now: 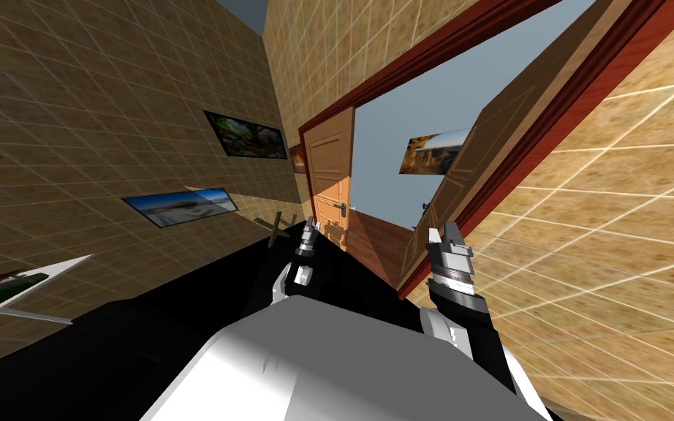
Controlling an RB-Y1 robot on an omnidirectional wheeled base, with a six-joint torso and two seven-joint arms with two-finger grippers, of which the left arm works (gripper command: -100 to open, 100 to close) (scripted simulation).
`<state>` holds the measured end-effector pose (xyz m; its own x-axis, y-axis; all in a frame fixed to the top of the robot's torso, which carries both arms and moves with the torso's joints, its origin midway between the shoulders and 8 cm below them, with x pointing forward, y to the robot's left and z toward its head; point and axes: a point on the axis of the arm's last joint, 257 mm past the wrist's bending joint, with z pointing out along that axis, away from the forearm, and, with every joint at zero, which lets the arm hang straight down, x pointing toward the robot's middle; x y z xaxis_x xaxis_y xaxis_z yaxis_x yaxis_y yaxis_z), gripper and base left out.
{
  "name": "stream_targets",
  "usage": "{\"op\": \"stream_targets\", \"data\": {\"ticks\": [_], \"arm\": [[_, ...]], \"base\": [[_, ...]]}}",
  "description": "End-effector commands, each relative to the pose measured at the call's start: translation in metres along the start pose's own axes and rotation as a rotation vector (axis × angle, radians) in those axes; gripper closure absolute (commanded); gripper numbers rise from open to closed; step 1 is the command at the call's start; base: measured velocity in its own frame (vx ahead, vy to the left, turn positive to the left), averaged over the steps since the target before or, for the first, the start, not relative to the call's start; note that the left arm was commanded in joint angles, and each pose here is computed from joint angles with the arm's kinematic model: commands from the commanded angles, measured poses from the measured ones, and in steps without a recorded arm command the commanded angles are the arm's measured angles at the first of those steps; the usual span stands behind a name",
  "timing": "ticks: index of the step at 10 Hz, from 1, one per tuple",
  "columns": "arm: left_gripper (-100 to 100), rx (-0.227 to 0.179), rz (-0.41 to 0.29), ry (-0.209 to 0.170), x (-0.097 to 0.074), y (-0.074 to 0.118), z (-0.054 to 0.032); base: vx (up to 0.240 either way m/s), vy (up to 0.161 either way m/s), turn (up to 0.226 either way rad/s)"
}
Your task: Push the door open
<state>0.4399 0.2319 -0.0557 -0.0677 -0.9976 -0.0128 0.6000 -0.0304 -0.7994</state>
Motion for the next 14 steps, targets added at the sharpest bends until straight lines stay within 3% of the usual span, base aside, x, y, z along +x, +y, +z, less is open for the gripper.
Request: {"op": "stream_targets", "data": {"ticks": [1, 4, 14], "arm": [[-100, -0.026, -0.011, 0.008, 0.002, 0.015, 0.0003], [-100, -0.057, -0.024, 0.017, 0.005, 0.033, 0.0022], [-100, -0.216, -0.071, 0.061, 0.021, 0.120, 0.0082]], "base": [[0.085, 0.076, -0.098], [0.083, 0.067, -0.064], [0.075, 0.082, -0.087]]}}
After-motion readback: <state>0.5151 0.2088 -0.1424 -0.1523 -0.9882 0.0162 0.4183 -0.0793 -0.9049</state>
